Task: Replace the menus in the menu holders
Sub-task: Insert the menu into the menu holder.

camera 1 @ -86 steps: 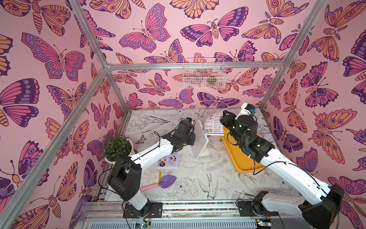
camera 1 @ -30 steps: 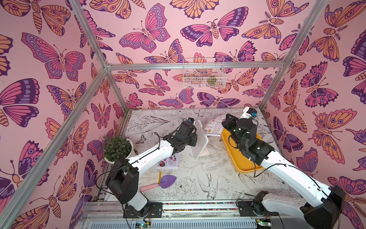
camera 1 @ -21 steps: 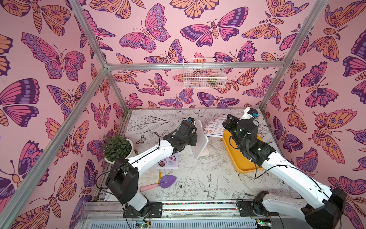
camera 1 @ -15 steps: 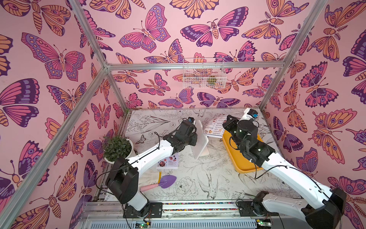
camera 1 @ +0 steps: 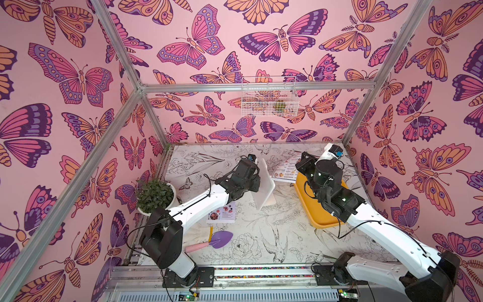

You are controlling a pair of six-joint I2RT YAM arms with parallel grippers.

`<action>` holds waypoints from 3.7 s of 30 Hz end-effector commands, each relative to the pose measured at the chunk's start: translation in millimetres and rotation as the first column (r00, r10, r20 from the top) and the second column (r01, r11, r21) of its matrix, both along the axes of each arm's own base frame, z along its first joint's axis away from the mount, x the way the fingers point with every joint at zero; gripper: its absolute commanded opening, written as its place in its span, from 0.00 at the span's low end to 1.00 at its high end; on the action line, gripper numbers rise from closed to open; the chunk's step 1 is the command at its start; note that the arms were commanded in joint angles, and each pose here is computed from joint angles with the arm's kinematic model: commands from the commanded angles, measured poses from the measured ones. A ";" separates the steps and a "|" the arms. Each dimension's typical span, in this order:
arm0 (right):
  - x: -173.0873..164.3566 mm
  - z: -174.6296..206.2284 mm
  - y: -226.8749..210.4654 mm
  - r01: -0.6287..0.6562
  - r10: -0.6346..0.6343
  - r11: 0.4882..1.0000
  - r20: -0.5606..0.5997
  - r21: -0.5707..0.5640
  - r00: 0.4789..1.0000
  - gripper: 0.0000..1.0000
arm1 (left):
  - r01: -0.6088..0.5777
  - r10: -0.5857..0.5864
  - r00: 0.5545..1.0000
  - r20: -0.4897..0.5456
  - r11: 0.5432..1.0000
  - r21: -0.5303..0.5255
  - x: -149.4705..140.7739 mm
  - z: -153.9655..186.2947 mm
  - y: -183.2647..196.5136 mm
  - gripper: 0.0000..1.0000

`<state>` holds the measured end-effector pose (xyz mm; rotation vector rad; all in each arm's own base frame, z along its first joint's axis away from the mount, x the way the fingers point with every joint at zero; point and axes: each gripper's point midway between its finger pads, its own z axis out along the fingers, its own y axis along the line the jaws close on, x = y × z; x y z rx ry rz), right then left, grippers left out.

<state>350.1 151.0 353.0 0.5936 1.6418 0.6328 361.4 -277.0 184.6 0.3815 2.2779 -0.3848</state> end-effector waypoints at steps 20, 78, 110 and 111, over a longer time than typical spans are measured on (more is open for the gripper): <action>8.2 7.3 42.5 -0.179 0.185 0.981 0.083 -0.071 0.979 0.00 | 0.007 -0.008 1.000 -0.014 1.000 -0.026 -3.8 6.9 -4.9 0.35; 42.2 1.0 97.4 -0.243 0.321 0.930 0.292 -0.275 0.901 0.00 | 0.031 -0.038 0.986 -0.160 0.999 -0.044 -31.5 -35.2 -13.7 0.35; 23.4 -9.3 105.7 -0.219 0.346 0.887 0.272 -0.406 0.898 0.00 | 0.010 -0.027 0.979 -0.203 0.996 -0.086 -42.3 -38.6 -23.7 0.35; 22.2 -8.2 107.8 -0.210 0.344 0.885 0.279 -0.415 0.897 0.00 | 0.005 -0.025 0.976 -0.214 0.996 -0.092 -43.7 -40.4 -24.1 0.35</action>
